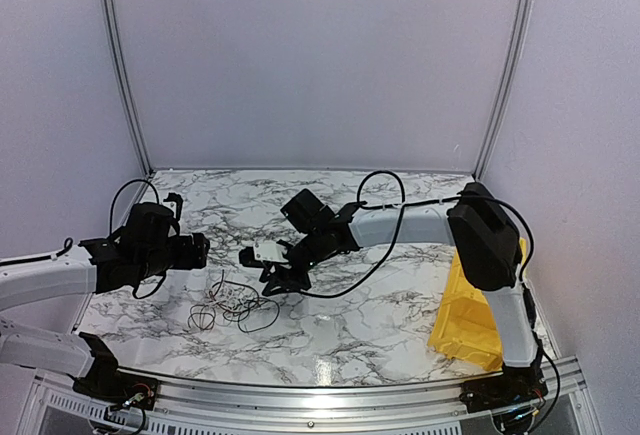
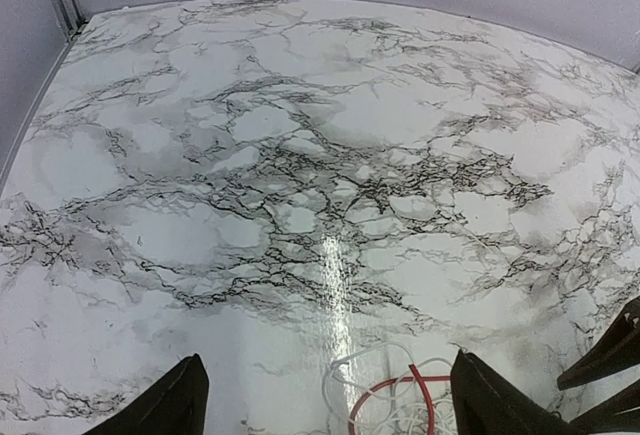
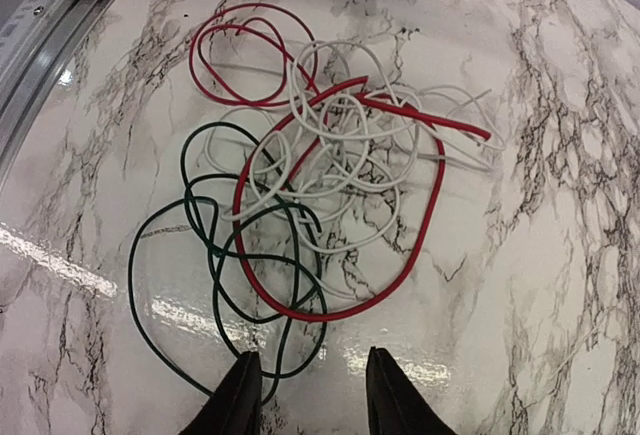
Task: Untangle the cables
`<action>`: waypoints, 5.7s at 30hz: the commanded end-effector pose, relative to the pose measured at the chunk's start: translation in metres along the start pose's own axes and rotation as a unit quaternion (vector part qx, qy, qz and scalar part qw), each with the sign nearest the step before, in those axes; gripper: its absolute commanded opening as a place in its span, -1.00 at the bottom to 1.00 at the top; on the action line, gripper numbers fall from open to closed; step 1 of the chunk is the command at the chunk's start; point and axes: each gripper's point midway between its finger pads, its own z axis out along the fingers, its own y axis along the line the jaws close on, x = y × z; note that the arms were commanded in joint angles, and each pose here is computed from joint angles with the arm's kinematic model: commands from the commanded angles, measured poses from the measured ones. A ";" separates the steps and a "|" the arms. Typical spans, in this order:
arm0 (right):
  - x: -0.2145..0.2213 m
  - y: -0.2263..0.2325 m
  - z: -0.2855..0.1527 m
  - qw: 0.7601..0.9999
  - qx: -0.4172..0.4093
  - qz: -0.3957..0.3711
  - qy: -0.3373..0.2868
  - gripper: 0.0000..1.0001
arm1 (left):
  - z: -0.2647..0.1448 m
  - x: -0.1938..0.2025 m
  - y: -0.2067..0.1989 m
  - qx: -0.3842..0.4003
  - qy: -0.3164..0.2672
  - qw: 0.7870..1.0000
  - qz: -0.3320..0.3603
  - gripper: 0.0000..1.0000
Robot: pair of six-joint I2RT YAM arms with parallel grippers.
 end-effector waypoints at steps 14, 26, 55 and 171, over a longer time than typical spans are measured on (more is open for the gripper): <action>-0.002 0.021 0.028 0.997 -0.018 -0.061 0.032 -0.26 | 0.001 0.001 -0.004 0.010 0.012 1.000 -0.027 0.74; -0.031 0.007 0.012 0.999 0.021 -0.038 0.014 -1.00 | 0.006 0.025 -0.035 0.099 0.064 0.993 -0.022 0.58; -0.115 -0.039 -0.100 0.974 0.008 0.147 -0.174 -1.00 | 0.018 0.017 -0.118 0.227 -0.038 0.973 0.003 0.52; -0.136 -0.103 -0.625 0.771 0.578 0.046 -0.263 -1.00 | 0.058 0.102 -0.145 0.250 0.146 0.943 0.166 -0.89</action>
